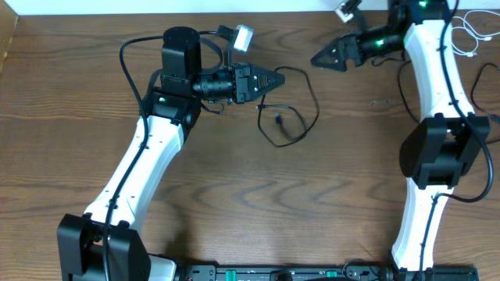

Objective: Untangle cables

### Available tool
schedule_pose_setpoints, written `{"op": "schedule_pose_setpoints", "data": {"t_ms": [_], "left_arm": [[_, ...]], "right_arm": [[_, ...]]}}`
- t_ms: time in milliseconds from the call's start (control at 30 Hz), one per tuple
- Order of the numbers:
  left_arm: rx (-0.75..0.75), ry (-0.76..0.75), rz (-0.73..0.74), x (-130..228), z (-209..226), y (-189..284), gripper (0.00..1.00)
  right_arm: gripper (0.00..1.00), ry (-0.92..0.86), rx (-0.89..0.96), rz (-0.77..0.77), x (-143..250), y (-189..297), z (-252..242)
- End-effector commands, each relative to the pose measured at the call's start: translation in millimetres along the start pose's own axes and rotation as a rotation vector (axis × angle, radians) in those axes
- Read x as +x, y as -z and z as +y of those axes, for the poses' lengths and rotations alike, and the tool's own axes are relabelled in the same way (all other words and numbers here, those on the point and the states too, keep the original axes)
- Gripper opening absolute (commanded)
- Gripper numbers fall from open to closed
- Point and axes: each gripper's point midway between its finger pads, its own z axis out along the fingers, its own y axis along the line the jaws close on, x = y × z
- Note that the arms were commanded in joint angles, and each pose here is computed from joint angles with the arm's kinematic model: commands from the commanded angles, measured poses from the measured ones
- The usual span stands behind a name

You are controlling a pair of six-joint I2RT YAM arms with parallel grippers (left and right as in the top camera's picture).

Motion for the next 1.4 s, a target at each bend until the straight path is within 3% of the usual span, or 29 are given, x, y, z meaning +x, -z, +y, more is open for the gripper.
{"op": "schedule_pose_setpoints", "data": {"t_ms": [0,267,400,700,767,933,1000,1033,1067,1367], "left_arm": [[0.053,0.039,0.027,0,-11,1,0.08],[0.112,0.052,0.068,7,-21,3,0.08],[0.131,0.059,0.084,10,-25,2,0.08],[0.153,0.074,0.118,19,-34,-9,0.08],[0.152,0.081,0.119,19,-34,-9,0.08],[0.151,0.085,0.118,18,-34,-9,0.08],[0.151,0.085,0.118,18,-34,-9,0.17],[0.151,0.081,0.117,18,-33,-9,0.36],[0.152,0.066,0.116,18,-33,-9,0.44],[0.156,-0.002,0.111,18,-34,-9,0.52]], "right_arm": [[0.99,0.262,-0.031,-0.031,-14,3,29],[0.92,0.574,-0.180,-0.078,1,19,74],[0.90,0.637,-0.238,-0.066,11,17,93],[0.72,0.710,-0.284,-0.049,3,-17,116],[0.61,0.699,-0.286,-0.048,1,-22,118],[0.01,0.607,-0.259,-0.064,-7,-16,109],[0.01,0.546,-0.249,-0.077,-11,-9,104],[0.01,0.510,-0.241,-0.087,-13,-5,100],[0.01,0.483,-0.238,-0.094,-14,-1,98],[0.01,0.250,-0.099,-0.204,-34,79,87]]}}
